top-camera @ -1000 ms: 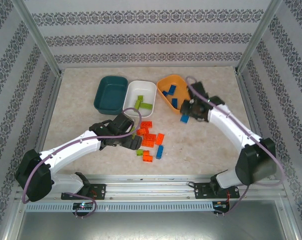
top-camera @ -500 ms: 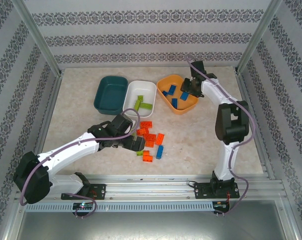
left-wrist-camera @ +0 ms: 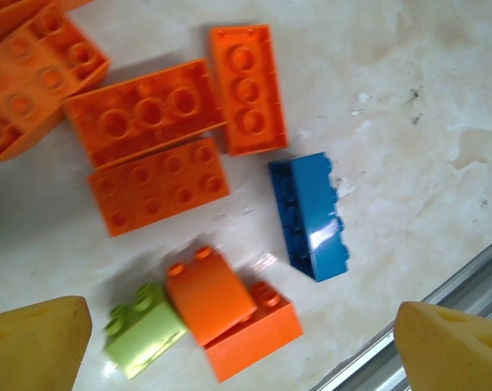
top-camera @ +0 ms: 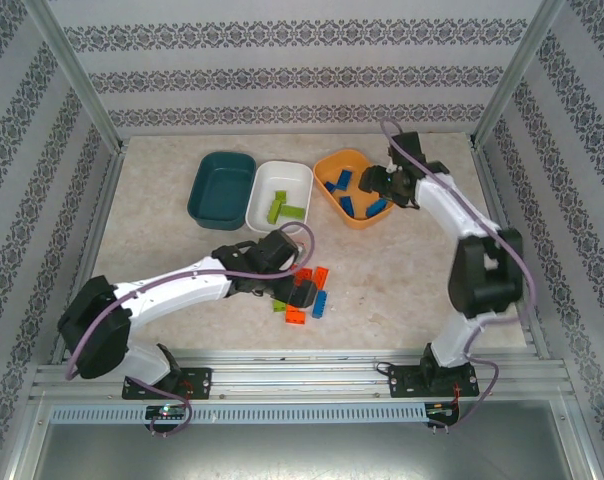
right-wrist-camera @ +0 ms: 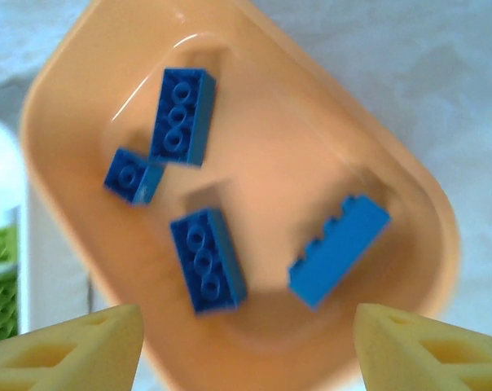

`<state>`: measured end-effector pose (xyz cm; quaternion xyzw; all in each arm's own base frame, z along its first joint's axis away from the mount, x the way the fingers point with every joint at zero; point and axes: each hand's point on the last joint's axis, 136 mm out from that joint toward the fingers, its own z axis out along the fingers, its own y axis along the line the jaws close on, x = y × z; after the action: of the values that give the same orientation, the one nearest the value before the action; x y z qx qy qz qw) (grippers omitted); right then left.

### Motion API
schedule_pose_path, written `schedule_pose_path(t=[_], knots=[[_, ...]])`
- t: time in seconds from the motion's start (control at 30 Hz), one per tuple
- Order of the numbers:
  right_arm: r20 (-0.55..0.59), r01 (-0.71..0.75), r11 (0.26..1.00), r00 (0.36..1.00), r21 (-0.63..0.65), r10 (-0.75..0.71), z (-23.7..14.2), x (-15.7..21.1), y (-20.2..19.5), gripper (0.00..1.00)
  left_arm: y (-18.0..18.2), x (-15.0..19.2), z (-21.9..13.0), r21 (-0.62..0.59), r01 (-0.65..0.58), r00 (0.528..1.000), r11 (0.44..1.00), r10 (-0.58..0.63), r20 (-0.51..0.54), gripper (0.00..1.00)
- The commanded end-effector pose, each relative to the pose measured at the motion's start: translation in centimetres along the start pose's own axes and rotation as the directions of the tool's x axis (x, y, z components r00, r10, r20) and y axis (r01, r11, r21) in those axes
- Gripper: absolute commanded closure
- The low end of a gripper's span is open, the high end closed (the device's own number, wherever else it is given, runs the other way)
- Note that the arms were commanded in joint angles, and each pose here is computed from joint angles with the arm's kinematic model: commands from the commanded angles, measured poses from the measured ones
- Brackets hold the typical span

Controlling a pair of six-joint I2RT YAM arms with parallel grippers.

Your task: Sort the legos into containers by color

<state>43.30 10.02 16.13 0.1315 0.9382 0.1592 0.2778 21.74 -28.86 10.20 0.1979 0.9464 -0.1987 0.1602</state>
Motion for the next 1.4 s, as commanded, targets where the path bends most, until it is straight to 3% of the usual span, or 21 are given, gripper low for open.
schedule_pose_path(t=[0.0,0.27,0.47,0.8,1.17,1.37], knots=[[0.019,0.022,0.997,1.000,-0.067,-0.021,-3.6,3.2,1.5,0.30,-1.6,-0.9,0.9,-0.028,-0.033,0.999,0.999,0.034,0.005,0.10],[-0.103,0.028,0.995,0.994,-0.092,-0.037,-6.0,14.6,-2.0,0.30,-3.6,-0.8,3.9,-0.069,-0.086,0.994,0.994,0.080,-0.080,0.24],[-0.105,-0.015,0.995,0.994,-0.096,0.005,-7.3,19.0,-4.7,0.31,-3.4,-0.2,5.6,-0.116,-0.094,0.988,0.989,0.078,-0.132,0.30],[-0.104,-0.059,0.989,0.994,-0.134,0.045,-7.3,19.9,-5.5,0.32,-3.6,1.2,7.8,-0.137,-0.100,0.980,0.985,0.074,-0.185,0.41],[-0.112,-0.066,0.986,0.992,-0.151,0.049,-7.1,19.9,-5.2,0.32,-2.7,1.9,9.0,-0.181,-0.104,0.974,0.978,0.064,-0.216,0.68],[-0.111,-0.072,0.986,0.992,-0.151,0.056,-7.2,20.0,-5.2,0.32,-2.8,1.7,8.8,-0.179,-0.103,0.975,0.978,0.064,-0.213,0.73]])
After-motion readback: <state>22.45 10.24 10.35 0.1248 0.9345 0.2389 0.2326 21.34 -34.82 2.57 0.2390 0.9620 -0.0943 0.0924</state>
